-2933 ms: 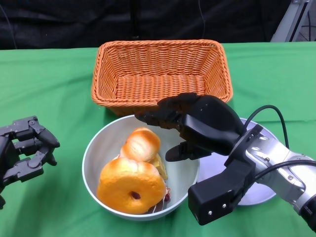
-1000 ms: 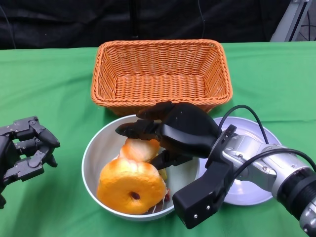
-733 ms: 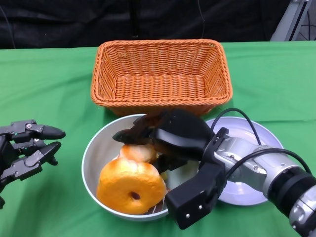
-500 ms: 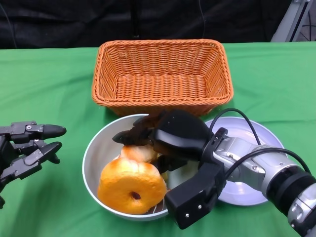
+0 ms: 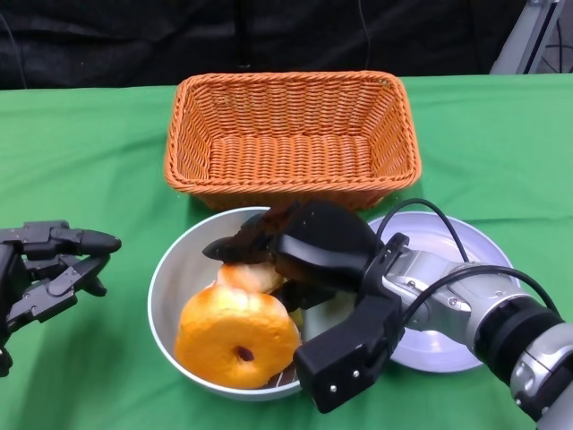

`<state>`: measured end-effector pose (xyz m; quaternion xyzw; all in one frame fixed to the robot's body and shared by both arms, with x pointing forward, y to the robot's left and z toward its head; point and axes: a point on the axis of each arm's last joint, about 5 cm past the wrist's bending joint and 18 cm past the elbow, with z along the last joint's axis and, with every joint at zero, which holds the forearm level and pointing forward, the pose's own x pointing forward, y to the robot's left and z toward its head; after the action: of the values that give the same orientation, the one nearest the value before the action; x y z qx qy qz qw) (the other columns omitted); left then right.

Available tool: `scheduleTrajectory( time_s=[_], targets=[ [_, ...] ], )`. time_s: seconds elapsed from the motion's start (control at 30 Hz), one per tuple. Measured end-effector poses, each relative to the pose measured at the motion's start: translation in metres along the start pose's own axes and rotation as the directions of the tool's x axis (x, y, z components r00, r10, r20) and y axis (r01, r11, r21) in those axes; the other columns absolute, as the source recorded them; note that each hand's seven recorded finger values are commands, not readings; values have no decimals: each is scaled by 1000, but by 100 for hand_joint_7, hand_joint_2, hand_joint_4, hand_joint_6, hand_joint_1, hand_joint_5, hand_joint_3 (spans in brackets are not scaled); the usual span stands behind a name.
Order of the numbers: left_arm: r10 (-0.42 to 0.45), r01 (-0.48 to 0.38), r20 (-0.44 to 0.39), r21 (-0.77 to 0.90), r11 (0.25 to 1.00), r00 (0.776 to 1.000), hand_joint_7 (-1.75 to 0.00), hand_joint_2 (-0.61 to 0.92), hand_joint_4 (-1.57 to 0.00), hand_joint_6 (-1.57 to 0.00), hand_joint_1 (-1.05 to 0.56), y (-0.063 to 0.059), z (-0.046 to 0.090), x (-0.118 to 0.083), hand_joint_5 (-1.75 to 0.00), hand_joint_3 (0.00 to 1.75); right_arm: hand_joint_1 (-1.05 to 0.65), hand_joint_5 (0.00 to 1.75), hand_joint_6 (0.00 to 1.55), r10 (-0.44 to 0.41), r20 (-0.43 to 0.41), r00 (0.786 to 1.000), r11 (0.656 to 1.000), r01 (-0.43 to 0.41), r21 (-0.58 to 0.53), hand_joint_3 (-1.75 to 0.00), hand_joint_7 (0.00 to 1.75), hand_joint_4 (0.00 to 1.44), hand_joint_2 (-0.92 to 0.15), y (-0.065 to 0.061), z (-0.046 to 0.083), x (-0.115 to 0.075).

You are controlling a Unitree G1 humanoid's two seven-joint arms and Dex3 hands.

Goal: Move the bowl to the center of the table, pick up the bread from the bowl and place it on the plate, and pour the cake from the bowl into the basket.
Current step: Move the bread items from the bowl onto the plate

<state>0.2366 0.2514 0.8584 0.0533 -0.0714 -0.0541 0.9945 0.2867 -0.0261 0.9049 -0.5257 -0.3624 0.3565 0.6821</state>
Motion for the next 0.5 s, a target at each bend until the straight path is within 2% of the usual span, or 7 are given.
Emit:
scheduleTrajectory(
  time_s=[0.1,0.17,0.27,0.3,0.37,0.43,0.5],
  targets=[
    [17,-17,-4,5,1000,1000,-116,53,-89,-92,-8,0,0,-1,-150,105,-34,10,80,7,-15,1000,1000,-7,-12,-1,6,90,-91,0,1,3],
    [18,-18,0,4,1000,1000,-116,51,-89,-92,-10,0,1,-1,-152,106,-28,13,84,15,-26,1000,1000,-16,-22,-7,5,99,-92,-1,1,6],
    [14,-14,5,6,1000,1000,-116,50,-88,-93,-11,0,1,-1,-151,106,-26,18,92,28,-38,999,999,-30,-41,-7,7,108,-92,-2,0,8],
    [11,-11,5,5,1000,1000,-116,50,-87,-93,-11,0,1,-1,-150,106,-26,32,98,30,-40,999,999,-32,-44,-5,7,107,-92,-2,0,8],
    [4,-4,3,6,1000,1000,-115,51,-87,-94,-11,0,0,-2,-149,105,-26,73,108,31,-42,999,998,-33,-46,-1,6,92,-92,-2,0,8],
    [1,-1,2,7,1000,1000,-115,51,-88,-94,-10,-1,0,-3,-149,105,-26,91,112,32,-47,998,998,-34,-48,-1,6,86,-91,-2,0,8],
    [1,-1,7,9,1000,1000,-115,52,-88,-94,-10,-1,0,-3,-148,105,-26,97,112,34,-55,998,998,-37,-46,0,5,81,-91,-2,0,8]
  ],
)
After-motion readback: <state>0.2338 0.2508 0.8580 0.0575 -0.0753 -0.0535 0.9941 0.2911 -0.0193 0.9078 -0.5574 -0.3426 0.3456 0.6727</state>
